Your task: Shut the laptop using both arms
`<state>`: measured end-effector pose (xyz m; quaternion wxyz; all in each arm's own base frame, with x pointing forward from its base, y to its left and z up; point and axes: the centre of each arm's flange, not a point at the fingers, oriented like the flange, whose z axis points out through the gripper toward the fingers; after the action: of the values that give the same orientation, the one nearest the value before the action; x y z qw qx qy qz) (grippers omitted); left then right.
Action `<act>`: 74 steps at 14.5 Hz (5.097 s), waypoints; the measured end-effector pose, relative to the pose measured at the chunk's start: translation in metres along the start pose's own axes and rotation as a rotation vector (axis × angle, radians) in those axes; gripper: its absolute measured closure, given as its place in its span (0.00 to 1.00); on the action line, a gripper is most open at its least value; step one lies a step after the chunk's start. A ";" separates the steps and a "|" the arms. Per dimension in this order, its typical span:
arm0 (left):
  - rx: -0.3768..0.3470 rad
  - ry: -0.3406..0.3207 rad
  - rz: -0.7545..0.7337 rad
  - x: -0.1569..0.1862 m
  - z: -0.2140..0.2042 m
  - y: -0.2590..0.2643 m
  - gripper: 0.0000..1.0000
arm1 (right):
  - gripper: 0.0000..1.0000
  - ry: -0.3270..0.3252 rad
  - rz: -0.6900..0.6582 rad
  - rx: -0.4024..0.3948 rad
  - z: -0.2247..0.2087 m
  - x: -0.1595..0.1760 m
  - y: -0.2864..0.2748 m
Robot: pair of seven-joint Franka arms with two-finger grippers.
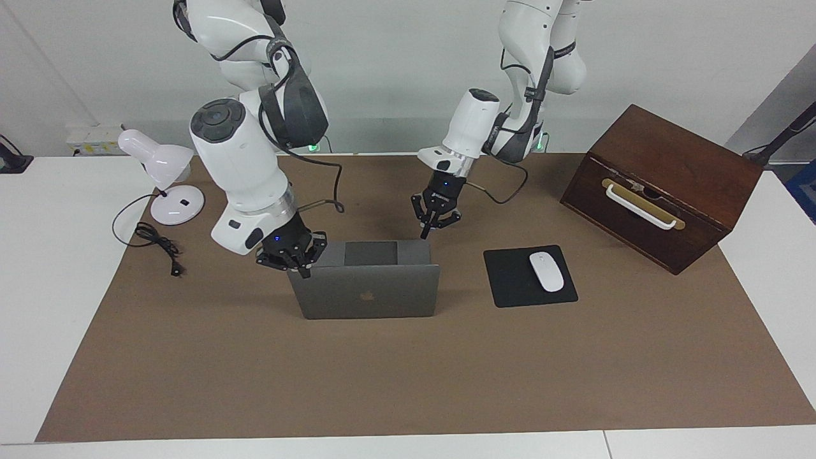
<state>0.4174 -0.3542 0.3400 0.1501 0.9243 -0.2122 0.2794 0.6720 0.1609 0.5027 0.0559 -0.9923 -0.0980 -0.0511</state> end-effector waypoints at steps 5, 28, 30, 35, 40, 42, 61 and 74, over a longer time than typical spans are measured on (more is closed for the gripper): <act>0.005 0.008 0.024 -0.015 0.027 -0.005 0.99 | 0.99 0.032 -0.001 0.002 -0.001 0.003 -0.001; 0.006 0.068 0.220 -0.041 0.059 -0.010 0.99 | 0.99 0.045 0.023 0.043 0.031 0.010 -0.014; 0.007 0.070 0.232 -0.041 0.059 -0.010 0.99 | 0.99 0.019 0.027 0.042 0.033 0.008 -0.014; 0.007 0.113 0.279 -0.049 0.059 -0.011 0.99 | 0.99 -0.018 0.044 0.047 0.038 0.002 -0.036; 0.007 0.115 0.281 -0.050 0.059 -0.011 0.99 | 0.99 -0.096 0.059 0.066 0.045 -0.008 -0.044; 0.007 0.117 0.281 -0.050 0.058 -0.011 0.99 | 0.99 -0.129 0.069 0.069 0.053 -0.014 -0.040; 0.011 0.130 0.300 -0.057 0.055 -0.015 0.99 | 0.99 -0.360 0.112 0.029 0.114 -0.082 -0.026; 0.011 0.130 0.301 -0.057 0.055 -0.015 0.99 | 0.99 -0.368 0.123 0.023 0.123 -0.090 -0.025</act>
<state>0.4063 -0.3457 0.2603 0.1147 0.8629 -0.3366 0.3591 0.5901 0.1834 0.3738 0.0515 -0.9883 -0.0464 0.1360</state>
